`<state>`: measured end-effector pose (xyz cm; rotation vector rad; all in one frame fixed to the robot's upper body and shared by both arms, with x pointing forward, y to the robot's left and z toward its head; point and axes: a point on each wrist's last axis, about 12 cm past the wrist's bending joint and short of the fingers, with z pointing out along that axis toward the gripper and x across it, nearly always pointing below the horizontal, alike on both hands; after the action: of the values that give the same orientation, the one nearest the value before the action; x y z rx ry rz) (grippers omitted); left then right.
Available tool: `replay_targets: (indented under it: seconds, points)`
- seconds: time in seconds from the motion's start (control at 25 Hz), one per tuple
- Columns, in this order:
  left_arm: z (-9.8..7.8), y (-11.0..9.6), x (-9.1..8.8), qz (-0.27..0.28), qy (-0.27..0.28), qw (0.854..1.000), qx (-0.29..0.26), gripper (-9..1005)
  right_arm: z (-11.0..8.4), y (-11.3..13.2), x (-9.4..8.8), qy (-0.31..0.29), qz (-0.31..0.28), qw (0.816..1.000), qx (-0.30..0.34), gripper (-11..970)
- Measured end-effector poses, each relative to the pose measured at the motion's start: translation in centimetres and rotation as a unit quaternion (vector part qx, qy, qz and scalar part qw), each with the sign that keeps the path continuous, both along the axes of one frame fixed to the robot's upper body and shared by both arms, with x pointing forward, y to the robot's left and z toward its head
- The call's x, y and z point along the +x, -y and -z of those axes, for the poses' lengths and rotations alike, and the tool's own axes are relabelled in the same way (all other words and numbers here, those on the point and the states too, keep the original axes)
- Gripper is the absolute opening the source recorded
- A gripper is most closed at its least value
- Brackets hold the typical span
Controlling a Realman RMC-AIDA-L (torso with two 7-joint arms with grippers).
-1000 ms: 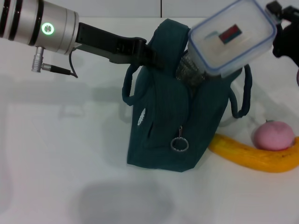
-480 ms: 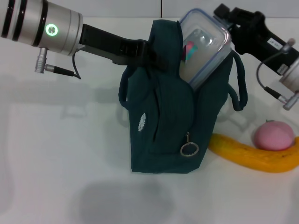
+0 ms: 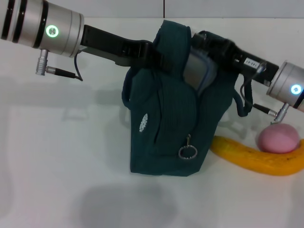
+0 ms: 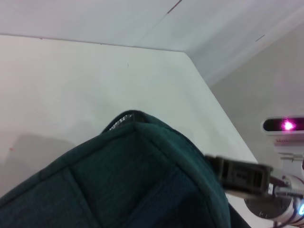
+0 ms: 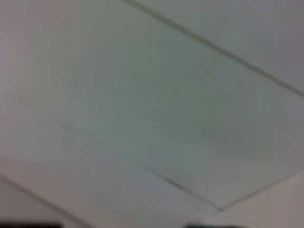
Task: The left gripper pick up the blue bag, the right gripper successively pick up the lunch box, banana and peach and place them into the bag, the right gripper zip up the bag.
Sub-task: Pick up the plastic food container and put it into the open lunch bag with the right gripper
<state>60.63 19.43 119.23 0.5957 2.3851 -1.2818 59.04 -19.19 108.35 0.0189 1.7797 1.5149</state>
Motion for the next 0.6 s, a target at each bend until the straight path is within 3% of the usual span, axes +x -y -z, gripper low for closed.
replay_targets:
  seconds: [0.16, 0.6]
  points:
    - [0.0, 0.0, 0.0, 0.001, 0.002, 1.000, 0.002, 55, 0.0, 0.2, -0.1, 0.020, -0.040, 0.998, -0.047, 228]
    - [0.1, -0.4, 0.0, -0.003, 0.003, 1.000, 0.004, 55, -0.5, 1.5, 0.2, 0.108, -0.068, 0.983, -0.135, 249]
